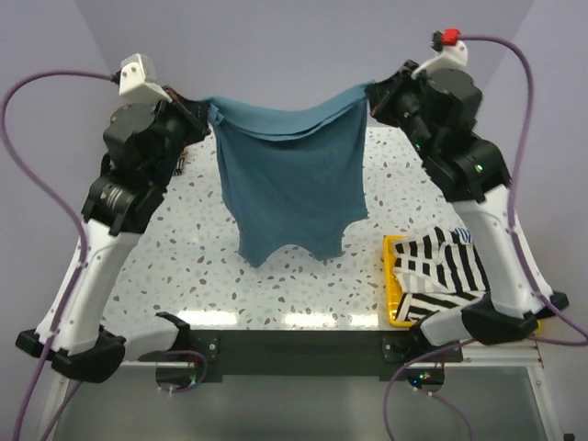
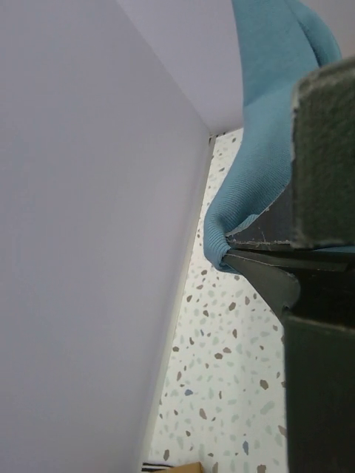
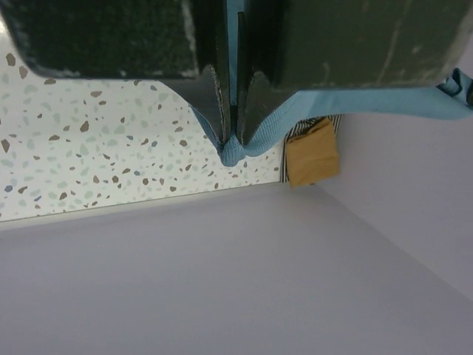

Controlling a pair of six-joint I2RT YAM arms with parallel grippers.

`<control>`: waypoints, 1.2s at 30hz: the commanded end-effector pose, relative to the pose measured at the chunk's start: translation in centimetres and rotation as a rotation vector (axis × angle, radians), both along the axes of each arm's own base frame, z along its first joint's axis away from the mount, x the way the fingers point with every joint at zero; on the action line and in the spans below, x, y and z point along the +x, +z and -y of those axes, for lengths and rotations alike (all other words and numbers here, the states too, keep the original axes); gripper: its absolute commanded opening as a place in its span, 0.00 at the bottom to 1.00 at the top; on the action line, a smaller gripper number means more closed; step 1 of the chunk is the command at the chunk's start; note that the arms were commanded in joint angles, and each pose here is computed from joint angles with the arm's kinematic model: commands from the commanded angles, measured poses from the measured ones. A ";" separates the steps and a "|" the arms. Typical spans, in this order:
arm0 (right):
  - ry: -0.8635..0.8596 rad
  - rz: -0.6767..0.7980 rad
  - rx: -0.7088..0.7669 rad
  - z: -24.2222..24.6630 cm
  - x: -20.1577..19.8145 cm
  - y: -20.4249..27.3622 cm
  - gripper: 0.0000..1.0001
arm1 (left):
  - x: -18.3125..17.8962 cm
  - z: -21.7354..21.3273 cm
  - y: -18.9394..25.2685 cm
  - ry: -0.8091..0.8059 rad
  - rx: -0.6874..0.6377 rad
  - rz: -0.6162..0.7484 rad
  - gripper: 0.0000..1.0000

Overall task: Fold and stack the tank tops
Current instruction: Flatten the tank top out

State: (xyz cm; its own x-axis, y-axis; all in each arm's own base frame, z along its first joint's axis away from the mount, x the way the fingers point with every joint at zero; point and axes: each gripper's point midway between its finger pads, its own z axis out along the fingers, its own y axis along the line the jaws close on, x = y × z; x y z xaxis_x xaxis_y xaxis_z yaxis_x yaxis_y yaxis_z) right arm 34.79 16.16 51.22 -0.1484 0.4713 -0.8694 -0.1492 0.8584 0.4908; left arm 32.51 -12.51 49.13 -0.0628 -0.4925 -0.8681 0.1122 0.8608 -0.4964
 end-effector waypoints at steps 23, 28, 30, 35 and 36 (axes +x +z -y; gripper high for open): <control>0.094 -0.371 -0.058 -4.1 7.7 -18.0 0.00 | 12.1 -4.0 -7.7 -0.225 -0.138 -0.084 0.00; 0.100 -0.771 -0.119 -2.5 1.1 -36.9 0.03 | 6.7 -3.4 -27.1 -0.213 -0.238 -0.431 0.08; 0.089 -0.919 -0.168 -1.1 -2.3 -42.6 0.26 | 3.4 -3.7 -34.3 -0.185 -0.245 -0.561 0.20; 0.048 -1.000 -0.195 1.1 -6.1 -45.8 0.68 | -2.8 -3.5 -40.4 -0.207 -0.219 -0.679 0.50; 0.041 -0.973 -0.196 1.4 -6.2 -44.8 0.71 | -3.8 -3.5 -41.0 -0.199 -0.222 -0.714 0.54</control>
